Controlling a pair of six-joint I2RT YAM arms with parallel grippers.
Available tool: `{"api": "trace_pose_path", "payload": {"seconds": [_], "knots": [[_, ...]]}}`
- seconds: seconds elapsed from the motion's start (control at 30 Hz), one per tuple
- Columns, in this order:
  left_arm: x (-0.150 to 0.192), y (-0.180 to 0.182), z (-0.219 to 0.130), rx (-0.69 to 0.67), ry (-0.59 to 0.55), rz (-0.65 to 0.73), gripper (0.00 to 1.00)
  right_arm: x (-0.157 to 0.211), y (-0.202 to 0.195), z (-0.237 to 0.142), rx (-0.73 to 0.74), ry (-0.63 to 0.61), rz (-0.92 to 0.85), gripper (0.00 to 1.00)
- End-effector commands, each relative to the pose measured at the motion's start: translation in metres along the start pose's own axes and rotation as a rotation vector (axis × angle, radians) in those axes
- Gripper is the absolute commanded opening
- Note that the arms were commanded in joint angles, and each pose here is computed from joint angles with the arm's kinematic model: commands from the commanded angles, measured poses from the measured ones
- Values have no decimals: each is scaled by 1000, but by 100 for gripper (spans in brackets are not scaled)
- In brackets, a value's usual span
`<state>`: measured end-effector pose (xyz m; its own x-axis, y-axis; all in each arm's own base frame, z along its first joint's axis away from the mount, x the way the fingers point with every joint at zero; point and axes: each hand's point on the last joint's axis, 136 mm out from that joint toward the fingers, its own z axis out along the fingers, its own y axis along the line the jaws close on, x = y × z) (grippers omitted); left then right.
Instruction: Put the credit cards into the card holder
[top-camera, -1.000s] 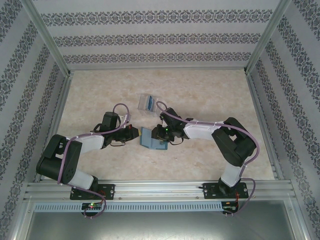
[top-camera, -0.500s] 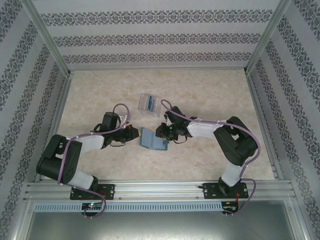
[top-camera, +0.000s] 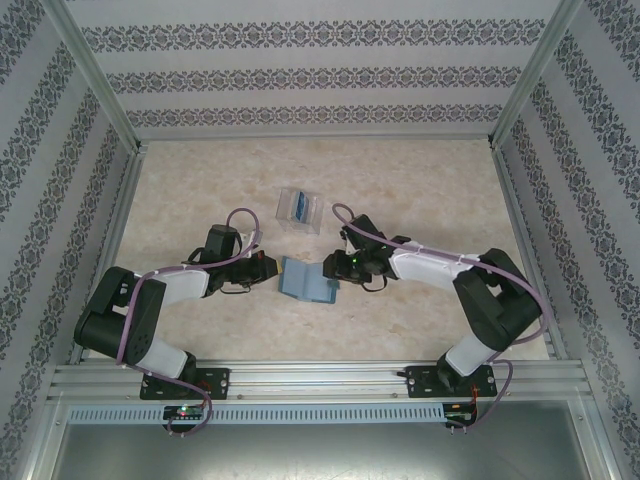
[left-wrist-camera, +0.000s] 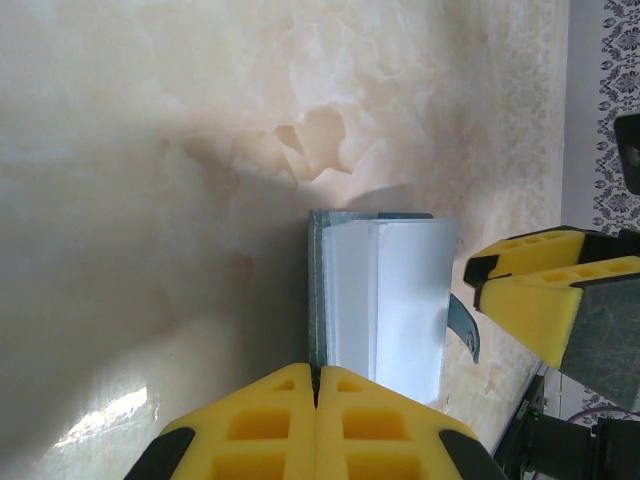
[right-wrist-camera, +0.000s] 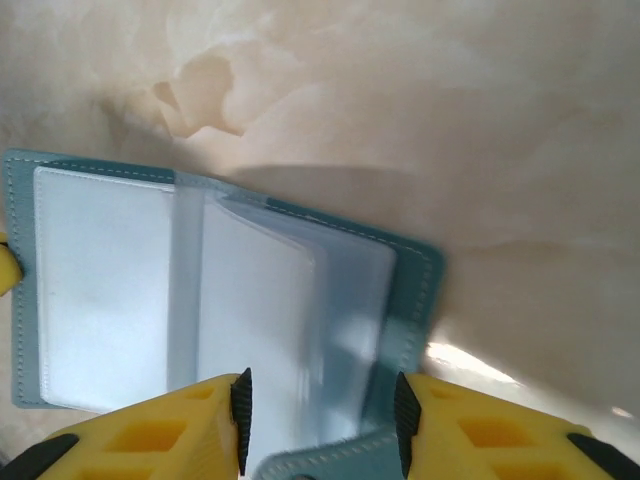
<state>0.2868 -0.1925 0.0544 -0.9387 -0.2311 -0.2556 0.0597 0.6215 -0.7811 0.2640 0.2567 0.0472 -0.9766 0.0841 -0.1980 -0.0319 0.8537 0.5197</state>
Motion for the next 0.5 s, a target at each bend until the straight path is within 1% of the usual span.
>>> {"api": "trace_pose_path", "payload": {"seconds": [0.0, 0.07, 0.17, 0.27, 0.37, 0.43, 0.47], "knots": [[-1, 6, -2, -22, -1, -3, 0, 5, -15, -17, 97, -53, -52, 44], [0, 7, -2, -23, 0, -5, 0, 5, 1, -30, 84, -103, -90, 46], [0, 6, -2, -14, -1, -4, 0, 7, 41, -43, 15, -162, -146, 47], [-2, 0, -2, 8, 0, -5, 0, 8, 74, -40, -44, -189, -152, 47], [-5, -6, -3, 26, -1, -1, 15, 6, 90, -25, -49, -202, -119, 46], [-5, -11, -3, 43, 5, 1, 19, 4, 92, -11, -42, -183, -86, 45], [-5, -12, -4, 45, 8, -1, 20, 4, 91, -3, -33, -172, -75, 45]]}}
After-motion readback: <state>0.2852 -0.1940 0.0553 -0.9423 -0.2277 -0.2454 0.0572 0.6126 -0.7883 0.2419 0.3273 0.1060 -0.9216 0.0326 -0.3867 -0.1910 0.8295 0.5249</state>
